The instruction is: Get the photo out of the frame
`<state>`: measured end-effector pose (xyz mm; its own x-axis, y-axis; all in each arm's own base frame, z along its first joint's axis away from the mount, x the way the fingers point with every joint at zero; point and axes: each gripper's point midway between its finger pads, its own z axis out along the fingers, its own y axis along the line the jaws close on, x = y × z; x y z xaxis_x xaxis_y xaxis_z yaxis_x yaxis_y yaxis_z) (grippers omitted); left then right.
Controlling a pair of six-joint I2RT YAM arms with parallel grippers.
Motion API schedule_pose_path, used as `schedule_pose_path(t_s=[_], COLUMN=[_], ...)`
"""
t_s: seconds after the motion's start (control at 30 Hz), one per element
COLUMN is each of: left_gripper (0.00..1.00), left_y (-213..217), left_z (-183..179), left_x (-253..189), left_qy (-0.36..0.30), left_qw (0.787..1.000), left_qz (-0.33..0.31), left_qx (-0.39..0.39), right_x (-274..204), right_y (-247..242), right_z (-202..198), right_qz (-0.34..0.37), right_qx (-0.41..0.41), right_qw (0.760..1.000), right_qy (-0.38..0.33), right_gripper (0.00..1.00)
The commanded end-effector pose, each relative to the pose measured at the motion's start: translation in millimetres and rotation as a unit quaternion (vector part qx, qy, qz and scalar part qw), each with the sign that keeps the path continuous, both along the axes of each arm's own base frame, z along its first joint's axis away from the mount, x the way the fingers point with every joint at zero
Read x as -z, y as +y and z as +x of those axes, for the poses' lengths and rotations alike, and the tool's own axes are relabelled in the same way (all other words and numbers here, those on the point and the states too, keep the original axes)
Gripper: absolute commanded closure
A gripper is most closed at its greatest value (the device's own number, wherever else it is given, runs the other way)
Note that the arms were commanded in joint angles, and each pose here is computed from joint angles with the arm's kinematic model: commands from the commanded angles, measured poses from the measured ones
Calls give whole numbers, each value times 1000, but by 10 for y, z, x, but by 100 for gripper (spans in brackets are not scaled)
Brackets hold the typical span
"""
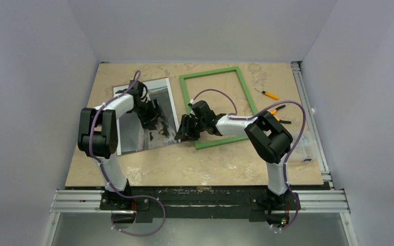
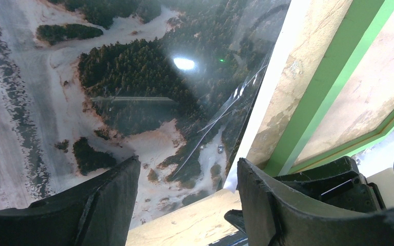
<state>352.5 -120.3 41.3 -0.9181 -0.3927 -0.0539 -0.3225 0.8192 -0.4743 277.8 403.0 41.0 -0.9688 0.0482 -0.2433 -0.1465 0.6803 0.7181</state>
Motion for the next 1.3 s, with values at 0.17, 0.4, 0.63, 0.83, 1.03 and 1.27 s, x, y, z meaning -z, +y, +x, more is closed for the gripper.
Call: schedule_pose_path(t_s=[0.17,0.4,0.63,0.83,1.03,1.27], left_gripper=[33,33,33,33,33,32], left_y=[10,10,-14,-46,-61,-17], left_z=[47,54,100,117,127,147], left_x=[16,-6,-181,-424,-644,-444], left_qy=[-1,-3,-28,-61,-93,-63], left_qw=[1000,1000,1000,998,995,998], left_qz=[3,3,-5,-16,-23,-26], left_qx=[1,0,1,4,6,-9], right_x=[47,210,307,314,263,60], right_y=[-75,-272,-276,-232,-255,-106], right_z=[41,90,94,109,86,20], right_qz=[-29,-100,-133,-152,-174,-107], right_qx=[39,78,75,74,76,55], right_qw=[999,992,988,985,982,993], right_qy=[11,21,21,18,3,-11], right_gripper=[79,74,79,89,83,73])
